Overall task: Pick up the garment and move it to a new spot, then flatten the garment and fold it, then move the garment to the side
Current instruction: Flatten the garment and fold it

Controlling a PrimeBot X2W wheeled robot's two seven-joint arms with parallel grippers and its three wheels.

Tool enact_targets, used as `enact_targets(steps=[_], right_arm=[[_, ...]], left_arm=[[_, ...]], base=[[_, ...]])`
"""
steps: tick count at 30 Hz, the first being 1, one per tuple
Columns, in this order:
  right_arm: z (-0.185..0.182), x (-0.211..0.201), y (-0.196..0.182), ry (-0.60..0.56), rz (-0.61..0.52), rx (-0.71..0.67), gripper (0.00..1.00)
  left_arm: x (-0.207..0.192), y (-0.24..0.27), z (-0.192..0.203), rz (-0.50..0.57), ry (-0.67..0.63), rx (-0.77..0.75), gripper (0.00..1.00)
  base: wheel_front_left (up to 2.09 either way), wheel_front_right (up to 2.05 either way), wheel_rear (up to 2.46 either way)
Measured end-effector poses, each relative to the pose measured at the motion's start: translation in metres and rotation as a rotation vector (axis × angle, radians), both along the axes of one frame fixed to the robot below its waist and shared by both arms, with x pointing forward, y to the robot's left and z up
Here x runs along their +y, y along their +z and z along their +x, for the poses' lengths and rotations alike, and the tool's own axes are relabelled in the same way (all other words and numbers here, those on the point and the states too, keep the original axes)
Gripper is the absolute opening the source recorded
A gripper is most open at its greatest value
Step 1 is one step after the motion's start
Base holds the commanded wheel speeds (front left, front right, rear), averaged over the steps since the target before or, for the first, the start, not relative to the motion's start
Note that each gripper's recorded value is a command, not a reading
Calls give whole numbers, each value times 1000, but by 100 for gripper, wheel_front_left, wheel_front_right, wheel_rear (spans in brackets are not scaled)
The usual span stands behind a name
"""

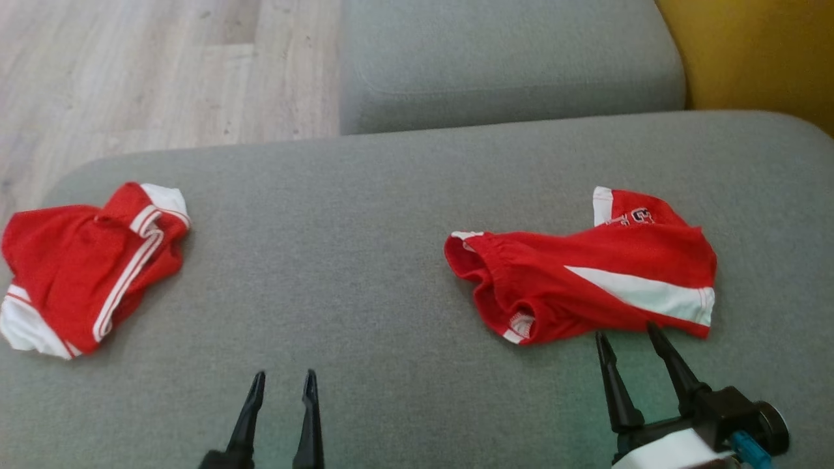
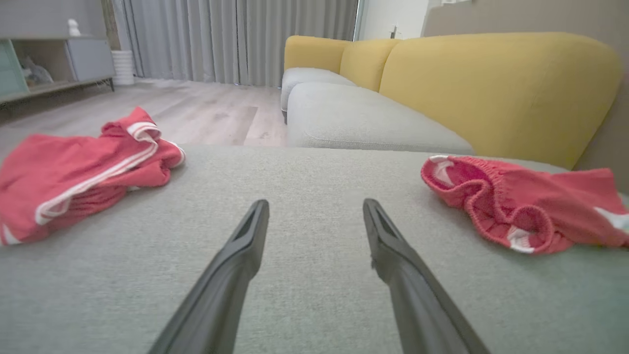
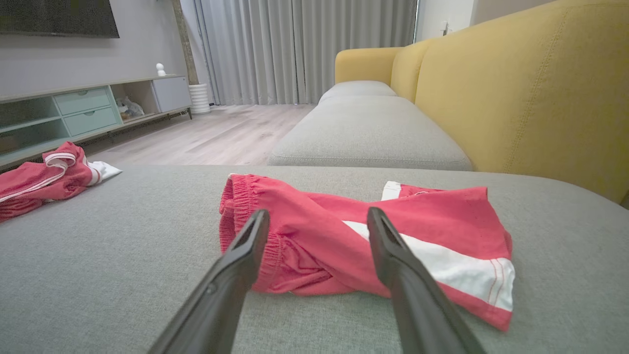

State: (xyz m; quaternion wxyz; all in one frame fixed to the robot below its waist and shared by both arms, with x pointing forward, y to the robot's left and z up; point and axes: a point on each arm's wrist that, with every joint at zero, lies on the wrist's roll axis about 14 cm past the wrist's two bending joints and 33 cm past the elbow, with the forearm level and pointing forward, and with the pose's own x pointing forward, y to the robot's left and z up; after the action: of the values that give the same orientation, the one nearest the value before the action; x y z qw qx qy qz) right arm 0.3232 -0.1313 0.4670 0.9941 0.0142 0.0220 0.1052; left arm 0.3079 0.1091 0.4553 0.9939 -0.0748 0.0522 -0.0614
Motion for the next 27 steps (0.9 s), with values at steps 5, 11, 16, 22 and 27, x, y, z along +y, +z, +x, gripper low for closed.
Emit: enact_targets(steps=[5,11,16,22,27], right_arm=[[0,-4,-8,-13,-5,28,100],[17,-8,-9,-23,-30,30,100],[27,-16,-13,-45,-48,41,100],[27,-33,-24,-97,-66,80,100],[26,-44,-24,-132,-77,86,100]], left_arm=[[-29,10,28,-234,-69,21,100],[-86,30,76,-509,-237,107,100],[-133,35,102,-759,-352,287,100],[-177,24,109,-987,-425,558,100],[-194,17,117,-1049,-429,636,100]], base=[[0,0,0],[0,0,0],[0,0,0],[0,0,0],[0,0,0]])
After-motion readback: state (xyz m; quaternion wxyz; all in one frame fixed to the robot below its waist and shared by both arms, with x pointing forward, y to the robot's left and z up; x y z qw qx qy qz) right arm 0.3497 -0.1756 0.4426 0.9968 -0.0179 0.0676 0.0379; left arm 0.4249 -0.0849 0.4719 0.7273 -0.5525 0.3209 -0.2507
